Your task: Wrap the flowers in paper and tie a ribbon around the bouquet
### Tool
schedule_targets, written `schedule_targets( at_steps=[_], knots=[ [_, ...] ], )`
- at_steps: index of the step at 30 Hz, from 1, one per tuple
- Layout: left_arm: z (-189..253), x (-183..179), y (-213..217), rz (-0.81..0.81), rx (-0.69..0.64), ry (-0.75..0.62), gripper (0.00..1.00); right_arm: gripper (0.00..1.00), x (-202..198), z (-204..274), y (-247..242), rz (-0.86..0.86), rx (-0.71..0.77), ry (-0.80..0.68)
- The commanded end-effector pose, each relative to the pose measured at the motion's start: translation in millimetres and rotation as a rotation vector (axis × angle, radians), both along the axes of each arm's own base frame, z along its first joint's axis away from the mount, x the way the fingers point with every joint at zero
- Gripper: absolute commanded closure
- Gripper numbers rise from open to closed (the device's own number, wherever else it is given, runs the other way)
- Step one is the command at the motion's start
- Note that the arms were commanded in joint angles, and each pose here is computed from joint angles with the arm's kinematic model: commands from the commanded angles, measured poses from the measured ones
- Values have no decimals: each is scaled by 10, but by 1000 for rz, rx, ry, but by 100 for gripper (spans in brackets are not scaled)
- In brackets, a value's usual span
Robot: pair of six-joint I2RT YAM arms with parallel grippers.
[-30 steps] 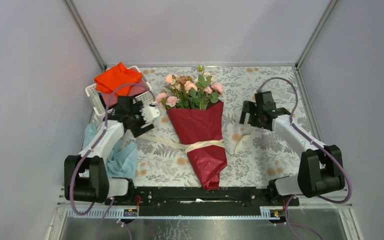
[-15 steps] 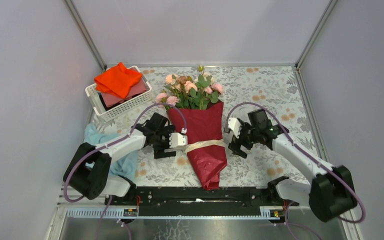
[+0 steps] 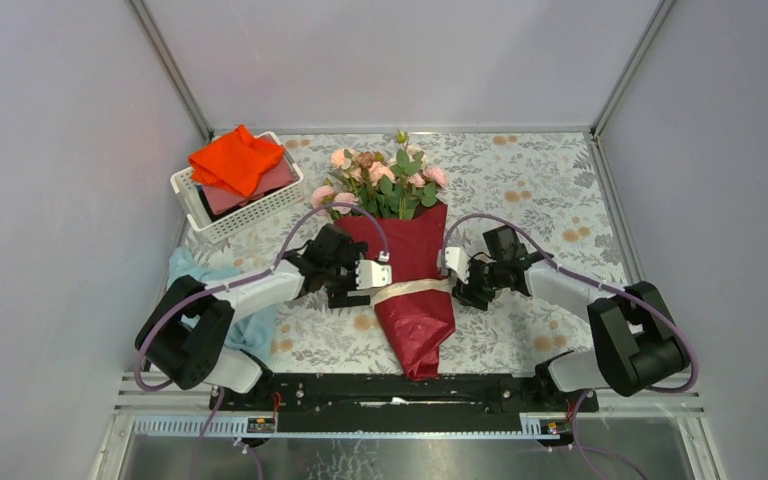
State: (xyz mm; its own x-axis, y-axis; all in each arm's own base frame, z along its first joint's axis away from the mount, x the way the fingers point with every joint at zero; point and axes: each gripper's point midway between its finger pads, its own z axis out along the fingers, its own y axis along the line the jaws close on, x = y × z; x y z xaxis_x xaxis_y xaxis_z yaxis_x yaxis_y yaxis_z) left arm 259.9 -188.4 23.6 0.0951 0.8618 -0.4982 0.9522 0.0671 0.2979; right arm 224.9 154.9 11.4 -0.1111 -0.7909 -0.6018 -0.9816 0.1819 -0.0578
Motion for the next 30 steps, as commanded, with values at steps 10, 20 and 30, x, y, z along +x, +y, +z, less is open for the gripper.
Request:
schedule_targets(
  at_steps=[10, 20, 30],
  knots=[
    [-456, -389, 92, 3, 99, 135, 36, 85, 332, -81, -39, -13, -56, -151],
    [-75, 360, 736, 362, 229, -202, 100, 100, 950, 821, -413, -350, -79, -547],
    [-43, 511, 2080, 702, 236, -223, 100, 100, 1283, 891, -1187, -650, -186, -628]
  ],
)
